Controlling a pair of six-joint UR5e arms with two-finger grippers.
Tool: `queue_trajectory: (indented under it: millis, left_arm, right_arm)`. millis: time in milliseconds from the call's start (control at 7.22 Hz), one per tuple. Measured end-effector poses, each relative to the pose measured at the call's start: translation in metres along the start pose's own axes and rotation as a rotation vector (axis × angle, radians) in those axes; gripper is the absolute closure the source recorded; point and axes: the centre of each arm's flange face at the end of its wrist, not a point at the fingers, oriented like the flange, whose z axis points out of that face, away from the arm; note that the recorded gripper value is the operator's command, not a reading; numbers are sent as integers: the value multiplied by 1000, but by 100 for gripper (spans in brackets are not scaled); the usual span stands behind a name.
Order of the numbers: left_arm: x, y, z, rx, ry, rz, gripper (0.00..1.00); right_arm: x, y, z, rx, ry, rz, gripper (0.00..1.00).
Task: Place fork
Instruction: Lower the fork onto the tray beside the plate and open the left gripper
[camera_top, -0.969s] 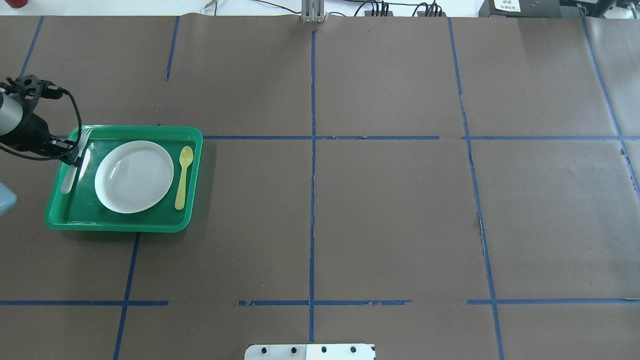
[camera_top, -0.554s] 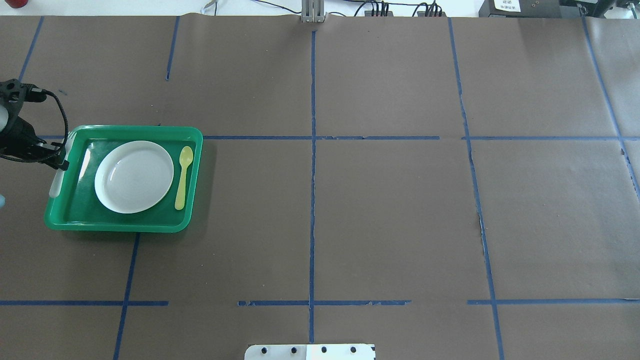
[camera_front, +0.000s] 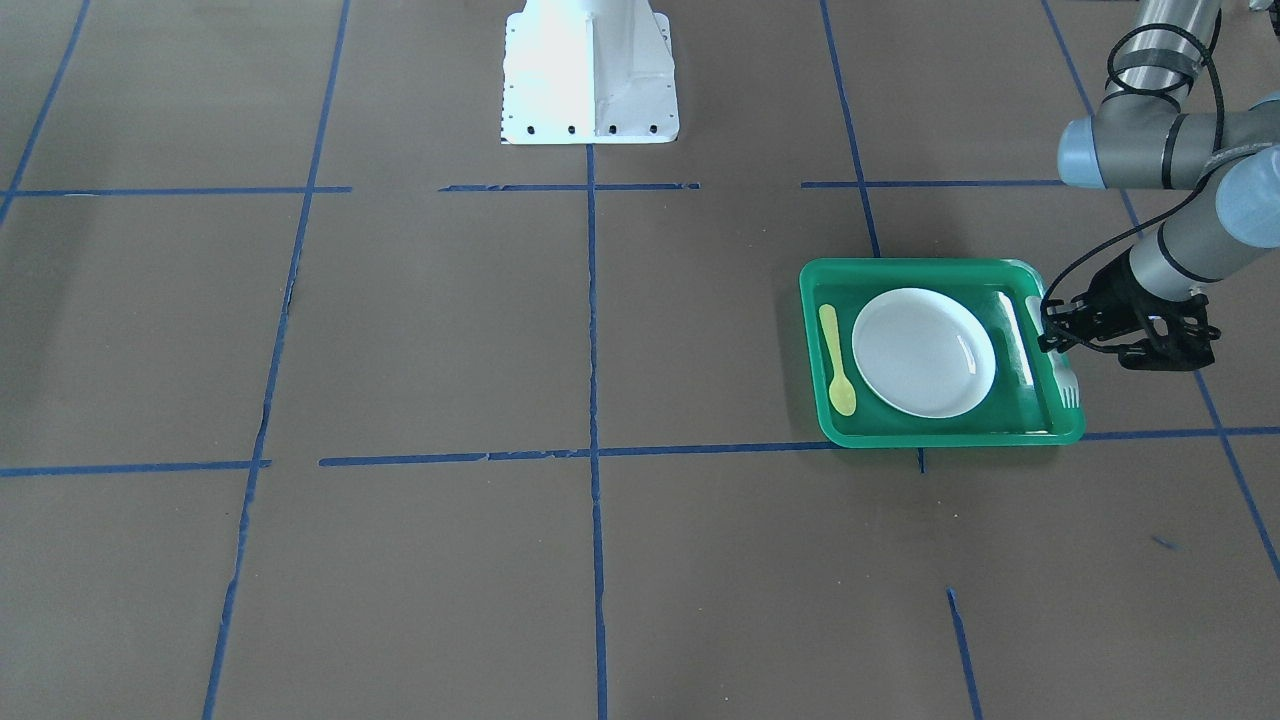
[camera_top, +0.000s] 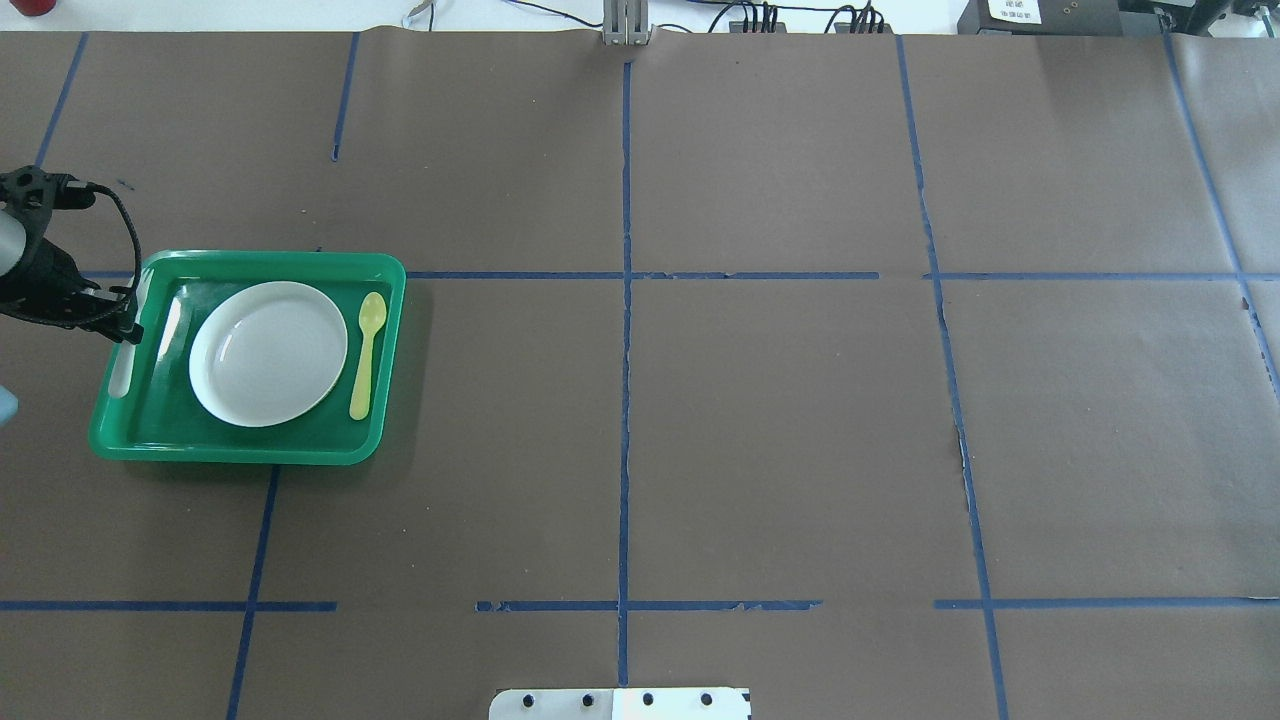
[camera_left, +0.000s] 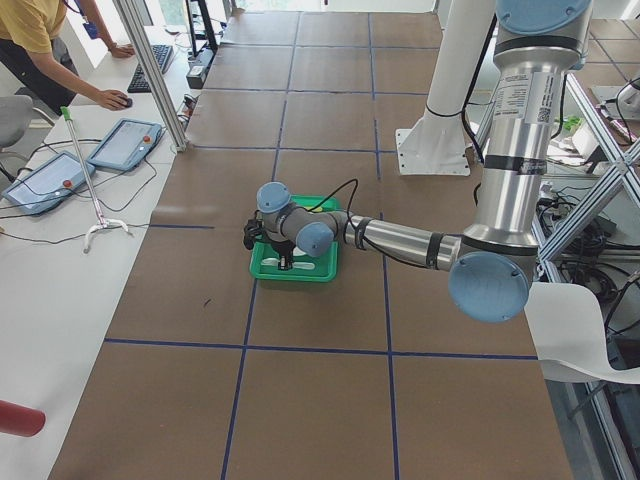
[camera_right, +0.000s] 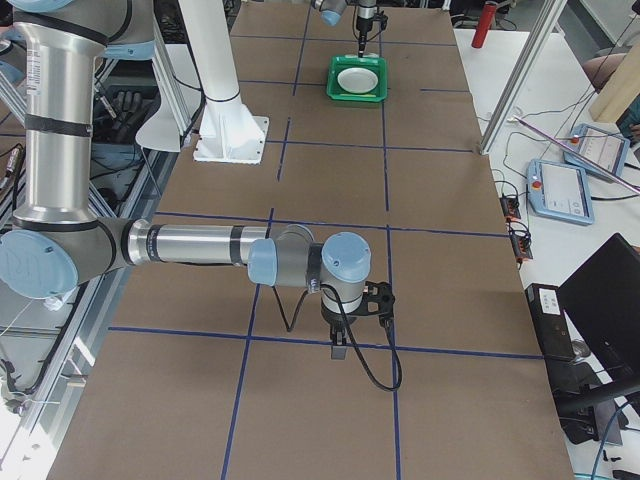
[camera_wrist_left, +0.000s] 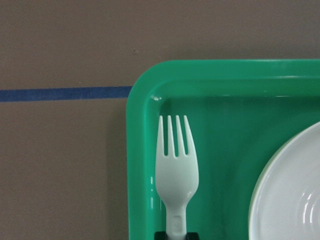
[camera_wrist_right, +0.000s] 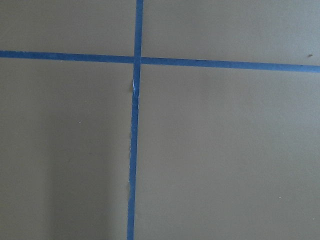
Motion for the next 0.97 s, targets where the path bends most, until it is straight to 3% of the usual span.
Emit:
queue_trajectory:
  millis: [554, 692, 831, 969]
  left_arm:
    - [11, -1, 4, 0, 11, 8, 100]
    - [15, 1, 9, -9, 11, 14, 59]
    - [17, 3, 13, -17, 9, 18, 4]
    - [18, 4, 16, -22, 8, 22, 0]
  right_arm:
    - [0, 0, 0, 0, 0, -1, 0]
    - [0, 0, 0, 0, 0, -1, 0]
    - [0, 0, 0, 0, 0, -1, 0]
    - [0, 0, 0, 0, 0, -1, 0]
